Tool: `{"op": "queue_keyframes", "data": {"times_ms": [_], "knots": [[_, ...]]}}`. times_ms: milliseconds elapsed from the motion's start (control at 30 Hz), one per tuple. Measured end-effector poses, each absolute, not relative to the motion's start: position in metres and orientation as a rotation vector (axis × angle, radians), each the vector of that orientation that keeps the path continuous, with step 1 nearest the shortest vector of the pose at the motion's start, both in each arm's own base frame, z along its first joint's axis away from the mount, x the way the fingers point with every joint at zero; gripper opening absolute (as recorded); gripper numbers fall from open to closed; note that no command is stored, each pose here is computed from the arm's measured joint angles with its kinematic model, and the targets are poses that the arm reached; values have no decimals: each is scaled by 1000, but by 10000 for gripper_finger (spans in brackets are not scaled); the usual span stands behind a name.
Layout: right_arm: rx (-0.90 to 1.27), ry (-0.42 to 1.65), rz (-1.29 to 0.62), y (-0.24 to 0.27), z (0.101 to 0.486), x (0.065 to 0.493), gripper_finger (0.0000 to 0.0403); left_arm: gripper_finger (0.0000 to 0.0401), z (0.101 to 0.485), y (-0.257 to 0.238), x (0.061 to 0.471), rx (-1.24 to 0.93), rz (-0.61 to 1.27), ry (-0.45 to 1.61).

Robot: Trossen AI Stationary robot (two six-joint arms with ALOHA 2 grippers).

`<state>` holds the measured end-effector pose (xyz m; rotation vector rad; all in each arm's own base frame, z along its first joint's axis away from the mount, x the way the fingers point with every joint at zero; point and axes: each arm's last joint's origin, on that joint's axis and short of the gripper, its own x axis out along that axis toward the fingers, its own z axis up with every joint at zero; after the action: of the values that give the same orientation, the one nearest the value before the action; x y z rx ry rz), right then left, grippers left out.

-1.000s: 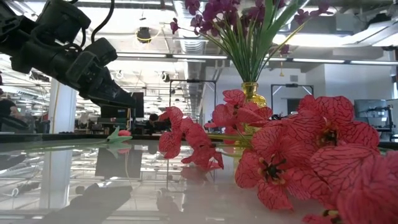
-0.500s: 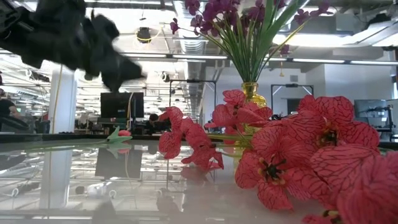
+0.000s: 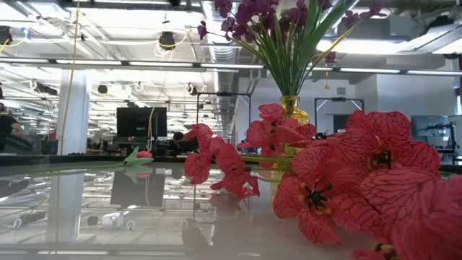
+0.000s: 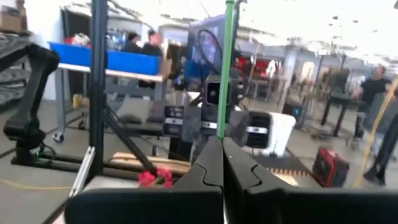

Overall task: Sort flowers into vase by color
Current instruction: Put the purple tulip into the yellow vase

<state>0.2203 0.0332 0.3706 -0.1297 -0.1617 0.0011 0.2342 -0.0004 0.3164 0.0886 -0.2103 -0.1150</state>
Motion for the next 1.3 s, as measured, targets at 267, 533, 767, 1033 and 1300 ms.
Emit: {"op": "queue_keyframes", "data": {"times_ms": [267,533,767,1033,1300], "knots": [[-139,-118,-7,35,354,248,16,167,351,0,295,140,-124,-170],[-113,-69,-8,37,343,259,16,167,360,1,331,157,-131,-176],[-120,-53,-29,37,341,260,16,167,372,1,332,167,-128,-215],[-130,-47,-29,36,340,260,16,157,378,1,330,166,-110,-262],[-132,-46,-34,35,340,260,51,16,375,0,331,204,-139,-238]]}}
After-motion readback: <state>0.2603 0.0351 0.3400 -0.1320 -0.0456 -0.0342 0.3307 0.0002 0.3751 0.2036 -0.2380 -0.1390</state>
